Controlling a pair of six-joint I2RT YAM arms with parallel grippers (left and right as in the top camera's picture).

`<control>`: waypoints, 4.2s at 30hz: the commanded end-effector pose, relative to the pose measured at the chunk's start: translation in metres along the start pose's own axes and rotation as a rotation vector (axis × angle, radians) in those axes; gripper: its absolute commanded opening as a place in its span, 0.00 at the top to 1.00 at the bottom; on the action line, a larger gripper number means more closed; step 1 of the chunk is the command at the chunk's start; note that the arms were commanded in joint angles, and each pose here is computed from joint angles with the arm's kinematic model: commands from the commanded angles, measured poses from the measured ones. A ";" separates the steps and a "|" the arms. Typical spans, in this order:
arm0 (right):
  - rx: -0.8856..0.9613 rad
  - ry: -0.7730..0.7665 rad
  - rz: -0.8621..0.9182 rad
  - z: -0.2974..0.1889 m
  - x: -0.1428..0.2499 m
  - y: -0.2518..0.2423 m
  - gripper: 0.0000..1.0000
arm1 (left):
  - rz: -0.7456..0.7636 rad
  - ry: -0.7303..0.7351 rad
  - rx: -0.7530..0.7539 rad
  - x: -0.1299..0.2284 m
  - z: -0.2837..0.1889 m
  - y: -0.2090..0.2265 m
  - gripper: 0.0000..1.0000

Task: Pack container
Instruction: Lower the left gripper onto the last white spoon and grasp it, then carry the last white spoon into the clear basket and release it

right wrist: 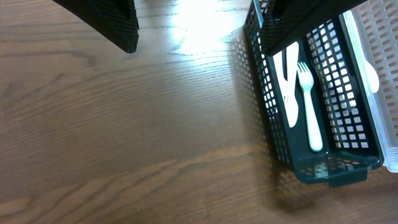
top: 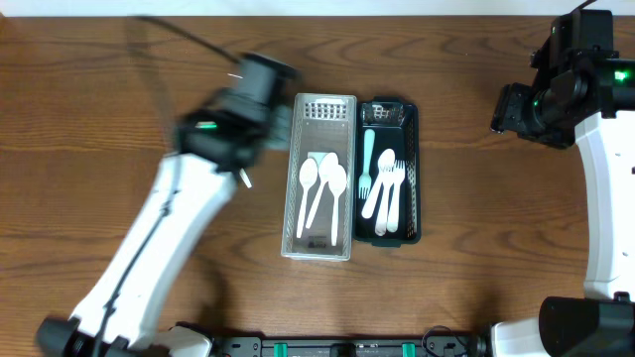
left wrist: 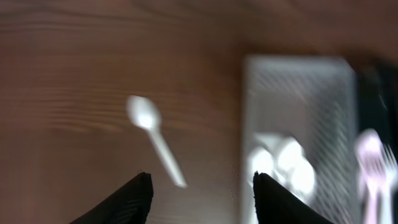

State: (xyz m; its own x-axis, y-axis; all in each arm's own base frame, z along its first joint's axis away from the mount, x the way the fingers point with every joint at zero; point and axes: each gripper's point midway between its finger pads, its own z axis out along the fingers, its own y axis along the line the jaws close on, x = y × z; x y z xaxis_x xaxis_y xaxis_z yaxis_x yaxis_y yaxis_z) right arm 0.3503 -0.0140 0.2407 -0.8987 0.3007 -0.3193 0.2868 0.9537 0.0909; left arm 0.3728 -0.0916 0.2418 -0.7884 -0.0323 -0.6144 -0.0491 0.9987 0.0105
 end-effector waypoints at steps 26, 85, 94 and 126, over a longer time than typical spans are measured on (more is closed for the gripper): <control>0.015 0.020 -0.008 0.004 0.003 -0.004 0.34 | -0.345 0.584 -0.062 0.113 0.207 0.079 0.36; 0.014 0.016 -0.008 0.004 0.002 -0.004 0.34 | 0.275 0.334 0.259 0.098 0.050 -0.129 0.93; 0.015 0.022 -0.014 0.003 0.003 -0.004 0.35 | 0.295 0.497 0.178 0.140 0.112 -0.126 0.93; -0.089 -0.535 -0.323 0.020 -0.135 0.096 0.01 | -0.033 -0.251 0.021 -0.104 0.061 0.025 0.02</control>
State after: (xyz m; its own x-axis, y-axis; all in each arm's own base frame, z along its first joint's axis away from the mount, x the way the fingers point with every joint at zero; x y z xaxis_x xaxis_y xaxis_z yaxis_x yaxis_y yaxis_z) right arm 0.4841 0.0291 0.2993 -0.6251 0.0560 -0.7786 0.0347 0.9984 0.0439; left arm 0.4733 -0.0853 0.2658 -0.6220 -0.0437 -0.7818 -0.0032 0.9986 -0.0532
